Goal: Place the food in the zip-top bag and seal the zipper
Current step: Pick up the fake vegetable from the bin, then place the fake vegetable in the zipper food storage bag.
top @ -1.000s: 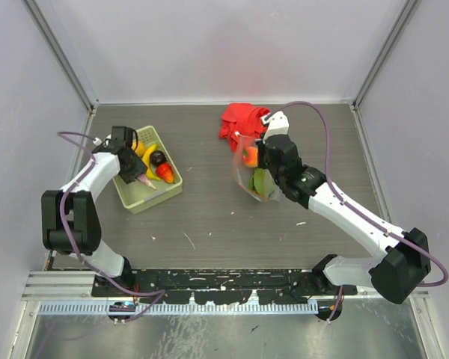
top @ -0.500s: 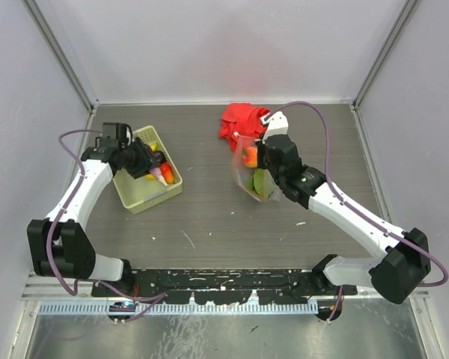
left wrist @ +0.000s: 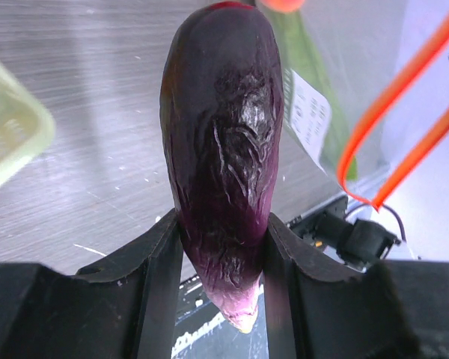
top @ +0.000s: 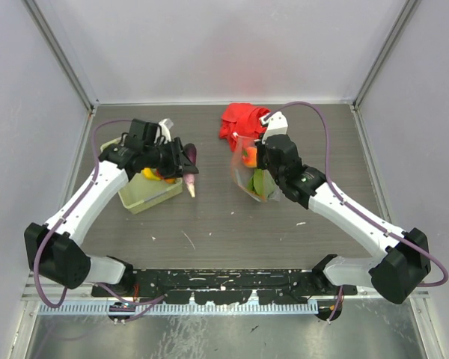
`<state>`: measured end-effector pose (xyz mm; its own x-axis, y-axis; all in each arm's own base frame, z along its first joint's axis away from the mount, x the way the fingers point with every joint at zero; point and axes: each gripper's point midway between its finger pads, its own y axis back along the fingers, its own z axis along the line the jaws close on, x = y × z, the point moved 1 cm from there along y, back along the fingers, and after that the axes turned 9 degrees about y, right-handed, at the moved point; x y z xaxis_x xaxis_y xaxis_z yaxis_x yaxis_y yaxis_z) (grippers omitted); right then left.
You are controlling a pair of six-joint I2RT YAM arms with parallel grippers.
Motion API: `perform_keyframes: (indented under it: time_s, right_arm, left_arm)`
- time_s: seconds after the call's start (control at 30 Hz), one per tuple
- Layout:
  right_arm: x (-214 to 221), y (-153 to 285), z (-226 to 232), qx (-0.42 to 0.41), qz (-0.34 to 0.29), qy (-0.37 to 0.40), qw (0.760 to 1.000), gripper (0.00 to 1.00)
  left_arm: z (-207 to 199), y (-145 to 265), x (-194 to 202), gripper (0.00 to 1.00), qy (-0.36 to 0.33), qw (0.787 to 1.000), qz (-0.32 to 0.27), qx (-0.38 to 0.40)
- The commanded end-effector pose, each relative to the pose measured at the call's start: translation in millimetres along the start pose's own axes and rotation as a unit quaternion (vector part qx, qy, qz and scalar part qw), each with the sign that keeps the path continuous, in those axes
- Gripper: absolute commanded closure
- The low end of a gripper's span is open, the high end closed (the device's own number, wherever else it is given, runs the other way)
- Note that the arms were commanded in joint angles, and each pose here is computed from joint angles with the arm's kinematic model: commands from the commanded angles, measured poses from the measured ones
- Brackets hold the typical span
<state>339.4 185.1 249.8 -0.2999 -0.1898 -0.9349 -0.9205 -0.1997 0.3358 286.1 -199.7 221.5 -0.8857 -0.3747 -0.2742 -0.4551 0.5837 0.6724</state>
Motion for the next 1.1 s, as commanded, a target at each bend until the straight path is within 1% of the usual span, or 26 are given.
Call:
perform_keyframes:
  time_s: [0.0, 0.13, 0.33, 0.53, 0.93, 1.07]
  right_arm:
    - [-22, 5, 1, -0.009, -0.038, -0.022, 0.999, 1.00]
    - [-22, 7, 3, -0.017, -0.041, -0.023, 0.999, 1.00]
    - [-22, 8, 5, -0.026, -0.045, -0.020, 0.998, 1.00]
    - [-23, 11, 8, -0.035, -0.052, -0.019, 0.998, 1.00]
    - [-28, 18, 17, -0.066, -0.074, -0.014, 0.995, 1.00]
    - [-29, 19, 24, -0.085, -0.081, -0.014, 0.993, 1.00]
  left_arm:
    - [-42, 17, 18, 0.77, -0.046, 0.997, 0.023, 0.055]
    - [-62, 15, 31, 0.76, -0.065, 0.994, 0.034, 0.078]
    - [-91, 3, 60, 0.76, -0.091, 0.986, 0.087, 0.105]
    - [-113, -9, 75, 0.76, -0.103, 0.983, 0.100, 0.117]
    - [-124, -46, 84, 0.76, -0.095, 0.983, 0.126, 0.098]
    - [-121, -55, 80, 0.75, -0.087, 0.986, 0.119, 0.082]
